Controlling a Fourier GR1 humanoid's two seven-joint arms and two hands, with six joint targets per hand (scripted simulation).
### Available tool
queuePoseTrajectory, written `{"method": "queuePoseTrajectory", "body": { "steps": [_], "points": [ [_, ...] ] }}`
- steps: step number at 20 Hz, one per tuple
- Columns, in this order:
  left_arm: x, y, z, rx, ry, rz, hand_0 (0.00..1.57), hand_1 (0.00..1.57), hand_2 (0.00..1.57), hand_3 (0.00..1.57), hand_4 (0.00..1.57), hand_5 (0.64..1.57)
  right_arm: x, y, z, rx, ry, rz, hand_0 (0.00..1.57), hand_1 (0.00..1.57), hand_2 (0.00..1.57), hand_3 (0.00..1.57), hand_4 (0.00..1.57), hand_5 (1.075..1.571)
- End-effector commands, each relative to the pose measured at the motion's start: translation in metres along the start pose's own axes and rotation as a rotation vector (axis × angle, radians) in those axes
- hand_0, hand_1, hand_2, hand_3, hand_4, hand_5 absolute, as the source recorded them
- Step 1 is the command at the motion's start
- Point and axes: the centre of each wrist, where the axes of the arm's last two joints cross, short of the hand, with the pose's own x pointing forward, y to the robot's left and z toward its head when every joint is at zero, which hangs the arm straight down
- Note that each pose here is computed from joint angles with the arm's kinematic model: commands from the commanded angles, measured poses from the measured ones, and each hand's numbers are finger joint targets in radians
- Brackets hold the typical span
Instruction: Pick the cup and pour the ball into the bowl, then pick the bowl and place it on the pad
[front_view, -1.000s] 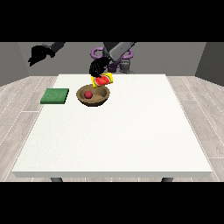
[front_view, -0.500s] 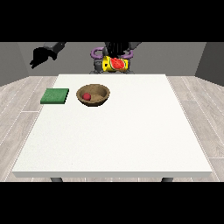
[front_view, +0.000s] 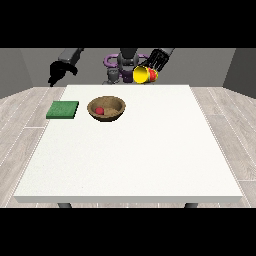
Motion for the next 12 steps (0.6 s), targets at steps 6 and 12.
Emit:
{"method": "queuePoseTrajectory", "body": {
  "steps": [6, 12],
  "points": [
    [0.019, 0.047, -0.026, 0.072, 0.109, 1.005, 0.0, 0.0, 0.0, 0.0, 0.52, 1.56, -0.008, 0.021, 0.005, -0.01, 0.01, -0.079, 0.0, 0.0, 0.44, 0.47, 0.66, 1.571],
    [-0.08, 0.137, -0.025, 0.003, 0.089, 1.219, 0.0, 0.0, 0.0, 0.0, 0.36, 1.545, -0.024, 0.03, 0.022, -0.024, 0.037, -0.136, 0.0, 0.0, 0.35, 0.17, 0.4, 1.571]
  ]
}}
